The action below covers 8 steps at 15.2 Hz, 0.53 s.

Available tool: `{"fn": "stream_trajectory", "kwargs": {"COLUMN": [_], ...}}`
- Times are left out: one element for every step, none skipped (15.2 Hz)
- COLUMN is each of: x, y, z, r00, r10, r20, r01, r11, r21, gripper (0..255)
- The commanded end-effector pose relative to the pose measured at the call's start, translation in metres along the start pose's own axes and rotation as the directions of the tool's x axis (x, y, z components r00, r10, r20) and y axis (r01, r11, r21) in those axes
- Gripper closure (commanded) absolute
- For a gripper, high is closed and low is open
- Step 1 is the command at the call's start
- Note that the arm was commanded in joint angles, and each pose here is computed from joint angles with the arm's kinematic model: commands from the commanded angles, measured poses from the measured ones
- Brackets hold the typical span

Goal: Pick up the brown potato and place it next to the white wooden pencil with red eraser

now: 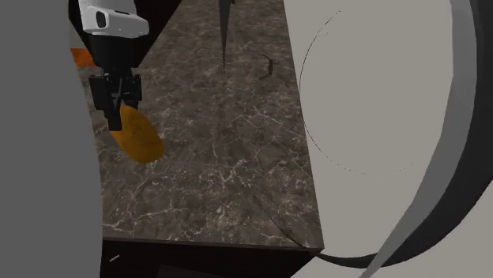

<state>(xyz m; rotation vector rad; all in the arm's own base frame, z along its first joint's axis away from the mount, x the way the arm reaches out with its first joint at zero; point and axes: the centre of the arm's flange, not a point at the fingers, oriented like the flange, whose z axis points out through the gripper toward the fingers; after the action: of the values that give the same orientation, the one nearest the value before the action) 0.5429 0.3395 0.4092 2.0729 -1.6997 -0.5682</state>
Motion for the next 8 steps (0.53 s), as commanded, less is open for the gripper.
{"fn": "stream_trajectory", "kwargs": {"x": [-0.021, -0.032, -0.044, -0.055, -0.066, -0.077, -0.088, -0.1], "y": [0.014, 0.021, 0.027, 0.033, 0.04, 0.046, 0.052, 0.059], "z": [0.008, 0.011, 0.014, 0.017, 0.02, 0.023, 0.025, 0.028], "r00": [1.0, 1.0, 1.0, 1.0, 1.0, 1.0, 1.0, 1.0], "r10": [0.002, 0.002, 0.002, 0.002, 0.002, 0.002, 0.002, 0.002], "r20": [0.0, 0.0, 0.0, 0.0, 0.0, 0.0, 0.0, 0.0], "r01": [-0.002, -0.002, -0.002, -0.002, -0.002, -0.002, -0.002, -0.002], "r11": [1.0, 1.0, 1.0, 1.0, 1.0, 1.0, 1.0, 1.0], "r21": [0.0, 0.0, 0.0, 0.0, 0.0, 0.0, 0.0, 0.0], "gripper": [255, 255, 255, 255, 255, 255, 255, 255]}}
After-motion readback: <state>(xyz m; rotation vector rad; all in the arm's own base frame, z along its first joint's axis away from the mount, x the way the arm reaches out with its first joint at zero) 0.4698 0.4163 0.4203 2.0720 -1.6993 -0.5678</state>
